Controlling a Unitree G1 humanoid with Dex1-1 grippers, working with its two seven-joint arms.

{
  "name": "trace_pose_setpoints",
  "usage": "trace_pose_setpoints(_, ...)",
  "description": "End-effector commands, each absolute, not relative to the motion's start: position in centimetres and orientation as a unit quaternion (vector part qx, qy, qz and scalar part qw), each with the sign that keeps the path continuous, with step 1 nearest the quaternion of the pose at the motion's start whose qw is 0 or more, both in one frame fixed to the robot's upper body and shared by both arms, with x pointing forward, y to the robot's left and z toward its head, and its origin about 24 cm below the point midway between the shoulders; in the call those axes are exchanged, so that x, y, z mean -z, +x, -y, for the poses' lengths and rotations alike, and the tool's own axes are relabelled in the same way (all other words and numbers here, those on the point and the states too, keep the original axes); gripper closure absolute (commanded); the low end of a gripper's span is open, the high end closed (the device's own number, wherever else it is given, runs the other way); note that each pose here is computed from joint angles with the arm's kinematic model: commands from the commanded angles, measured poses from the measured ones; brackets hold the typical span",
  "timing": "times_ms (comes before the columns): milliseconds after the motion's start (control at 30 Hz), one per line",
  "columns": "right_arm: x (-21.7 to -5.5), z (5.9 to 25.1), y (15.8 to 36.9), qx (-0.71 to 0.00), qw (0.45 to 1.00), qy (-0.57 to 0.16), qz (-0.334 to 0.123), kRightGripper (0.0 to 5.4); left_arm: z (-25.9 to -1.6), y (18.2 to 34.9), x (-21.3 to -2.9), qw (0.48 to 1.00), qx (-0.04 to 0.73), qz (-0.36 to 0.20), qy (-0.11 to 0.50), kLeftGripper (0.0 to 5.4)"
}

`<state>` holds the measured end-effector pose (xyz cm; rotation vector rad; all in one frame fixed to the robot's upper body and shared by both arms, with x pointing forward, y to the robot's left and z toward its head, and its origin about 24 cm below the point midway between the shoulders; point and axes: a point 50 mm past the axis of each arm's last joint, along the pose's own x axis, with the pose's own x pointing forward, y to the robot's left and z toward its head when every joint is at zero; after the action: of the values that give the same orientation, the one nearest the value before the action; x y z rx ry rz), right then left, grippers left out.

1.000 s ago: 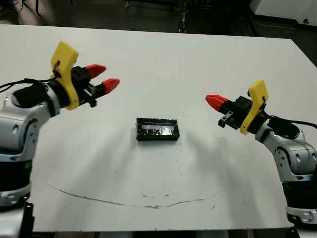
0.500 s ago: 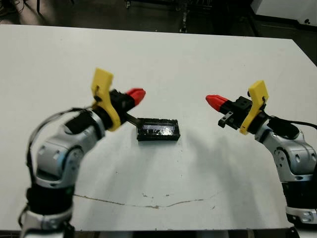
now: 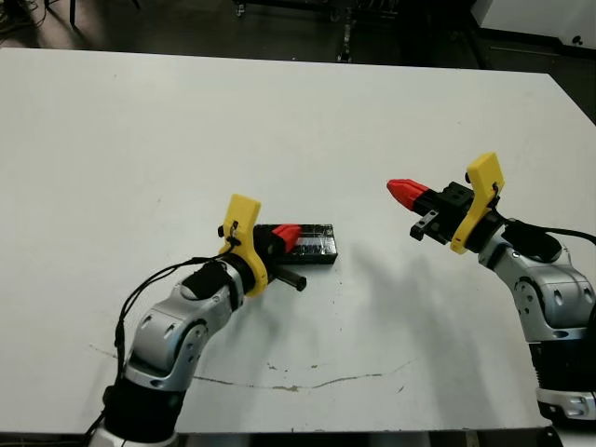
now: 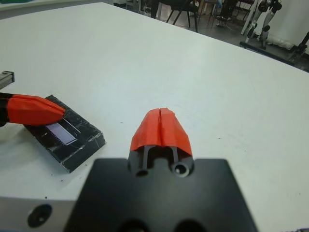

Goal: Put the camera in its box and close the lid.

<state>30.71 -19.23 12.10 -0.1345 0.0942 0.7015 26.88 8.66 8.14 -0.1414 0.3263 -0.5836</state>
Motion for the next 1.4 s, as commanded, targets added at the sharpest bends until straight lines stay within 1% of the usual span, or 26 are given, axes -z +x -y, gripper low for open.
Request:
trace_pose_setpoints(33, -12.1, 19.6, 30.6, -0.339, 0.936, -0.077, -0.050, 5.40, -9.5, 26.4, -5.2, 0.940, 0.248, -0.227, -0.067, 5.38)
trace_pose_setpoints(233, -12.1, 19.5, 30.6, -0.342, 0.936, -0.072, -0.051, 5.40, -10.4, 26.1, -2.9, 0.940, 0.215, -0.255, -0.066, 5.38)
trace_pose_setpoints(333, -12.2, 19.6, 30.6, -0.341, 0.935, -0.080, -0.051, 5.40, -10.8, 25.9, -2.2, 0.939, 0.202, -0.268, -0.071, 5.38)
trace_pose_setpoints(467, -12.2, 19.6, 30.6, -0.341, 0.936, -0.079, -0.048, 5.40, -11.2, 25.9, -2.1, 0.939, 0.191, -0.277, -0.076, 5.38)
trace_pose_setpoints(567, -12.2, 19.6, 30.6, -0.342, 0.935, -0.076, -0.048, 5.40, -11.4, 25.9, -2.5, 0.941, 0.188, -0.271, -0.081, 5.38)
trace_pose_setpoints(667, -12.2, 19.6, 30.6, -0.341, 0.936, -0.075, -0.047, 5.40, -11.5, 25.8, -3.7, 0.947, 0.192, -0.247, -0.078, 5.38)
trace_pose_setpoints(867, -12.3, 19.4, 30.5, -0.339, 0.938, -0.067, -0.029, 5.40, -12.0, 25.6, -7.2, 0.959, 0.214, -0.169, -0.076, 5.38)
trace_pose_setpoints(1033, -12.8, 19.3, 30.3, -0.330, 0.943, -0.048, -0.016, 5.40, -13.0, 25.4, -10.5, 0.968, 0.224, -0.089, -0.064, 5.38)
trace_pose_setpoints(1167, -13.5, 19.1, 29.8, -0.315, 0.949, -0.019, 0.008, 5.40, -14.0, 25.1, -13.1, 0.975, 0.217, -0.020, -0.047, 5.38)
trace_pose_setpoints(1300, -13.9, 18.9, 29.4, -0.291, 0.957, -0.014, 0.020, 5.40, -14.8, 25.2, -14.5, 0.980, 0.192, 0.026, -0.048, 5.38)
trace_pose_setpoints(1400, -14.1, 18.7, 29.1, -0.251, 0.968, -0.008, 0.024, 5.40, -15.7, 25.6, -15.1, 0.985, 0.153, 0.066, -0.045, 5.38)
